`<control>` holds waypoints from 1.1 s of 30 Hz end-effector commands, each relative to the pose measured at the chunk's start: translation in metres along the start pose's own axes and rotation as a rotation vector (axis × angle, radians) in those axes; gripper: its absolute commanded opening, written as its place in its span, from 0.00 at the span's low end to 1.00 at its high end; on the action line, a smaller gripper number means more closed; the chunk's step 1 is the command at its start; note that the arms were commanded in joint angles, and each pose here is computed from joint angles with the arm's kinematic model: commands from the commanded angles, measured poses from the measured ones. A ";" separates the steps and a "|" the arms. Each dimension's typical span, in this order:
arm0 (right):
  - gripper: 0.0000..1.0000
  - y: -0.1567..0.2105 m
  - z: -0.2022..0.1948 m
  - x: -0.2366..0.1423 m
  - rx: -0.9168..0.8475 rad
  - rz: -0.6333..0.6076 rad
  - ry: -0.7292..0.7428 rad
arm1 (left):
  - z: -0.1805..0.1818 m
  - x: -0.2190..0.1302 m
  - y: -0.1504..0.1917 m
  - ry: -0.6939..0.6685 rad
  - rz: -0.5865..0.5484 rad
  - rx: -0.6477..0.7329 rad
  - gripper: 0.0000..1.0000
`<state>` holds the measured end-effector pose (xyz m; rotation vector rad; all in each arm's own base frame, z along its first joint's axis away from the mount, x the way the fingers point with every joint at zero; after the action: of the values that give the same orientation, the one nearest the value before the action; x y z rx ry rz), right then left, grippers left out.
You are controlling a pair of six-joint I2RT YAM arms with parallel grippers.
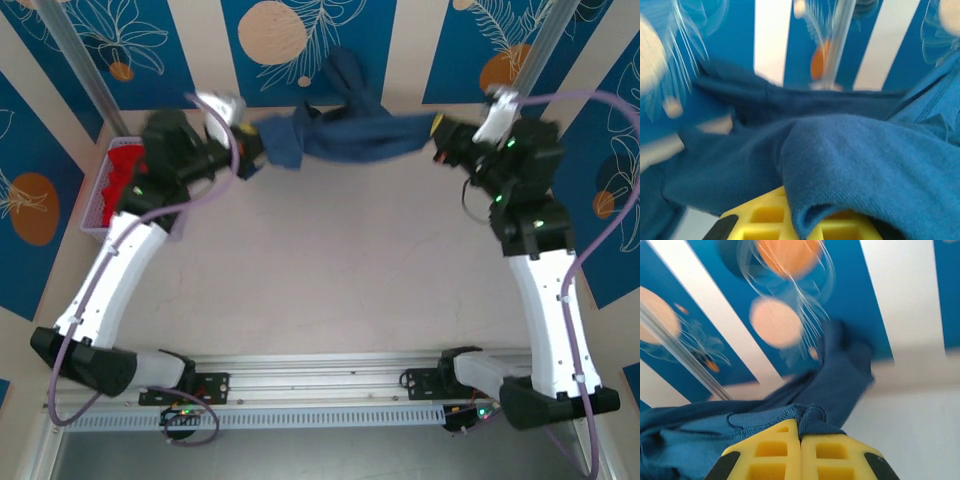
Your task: Fold the inside-out t-shirt
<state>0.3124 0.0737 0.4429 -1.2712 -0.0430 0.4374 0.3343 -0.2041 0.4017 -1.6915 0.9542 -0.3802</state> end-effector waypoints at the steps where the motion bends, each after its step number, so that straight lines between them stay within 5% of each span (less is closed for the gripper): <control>1: 0.00 0.125 -0.071 0.033 0.158 0.308 0.243 | 0.018 0.043 0.135 0.027 0.233 -0.083 0.12; 4: 0.00 0.204 -0.107 0.037 0.243 0.461 0.339 | 0.013 0.057 0.248 0.030 0.476 -0.130 0.23; 7: 0.02 0.245 -0.129 0.038 0.274 0.557 0.394 | 0.010 0.061 0.296 0.011 0.593 -0.163 0.36; 10: 0.16 0.263 -0.138 0.041 0.299 0.636 0.395 | 0.005 0.062 0.303 0.005 0.626 -0.130 0.49; 16: 0.41 0.254 -0.152 0.036 0.276 0.636 0.429 | -0.024 0.071 0.288 0.035 0.595 -0.032 0.60; 24: 0.45 0.246 -0.149 0.060 0.311 0.624 0.373 | -0.050 0.122 0.315 0.039 0.655 0.047 0.60; 33: 0.44 0.289 -0.124 0.129 0.442 0.831 0.105 | -0.037 0.113 0.366 0.032 0.820 0.013 0.53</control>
<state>0.3703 0.0463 0.1105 -0.9241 0.7393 0.9145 0.2418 -0.3490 0.0667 -1.1930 1.5286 0.0956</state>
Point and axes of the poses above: each hand's point on the last joint's axis, 136 mm out from that joint toward the fingers, its own x axis out along the fingers, its own z axis along the line the jaws close on, y = z × x, the point moved 3 cm from there along -x, back along the fingers, and after that the axes turned 10 degrees about -x, right-handed, at the moved point
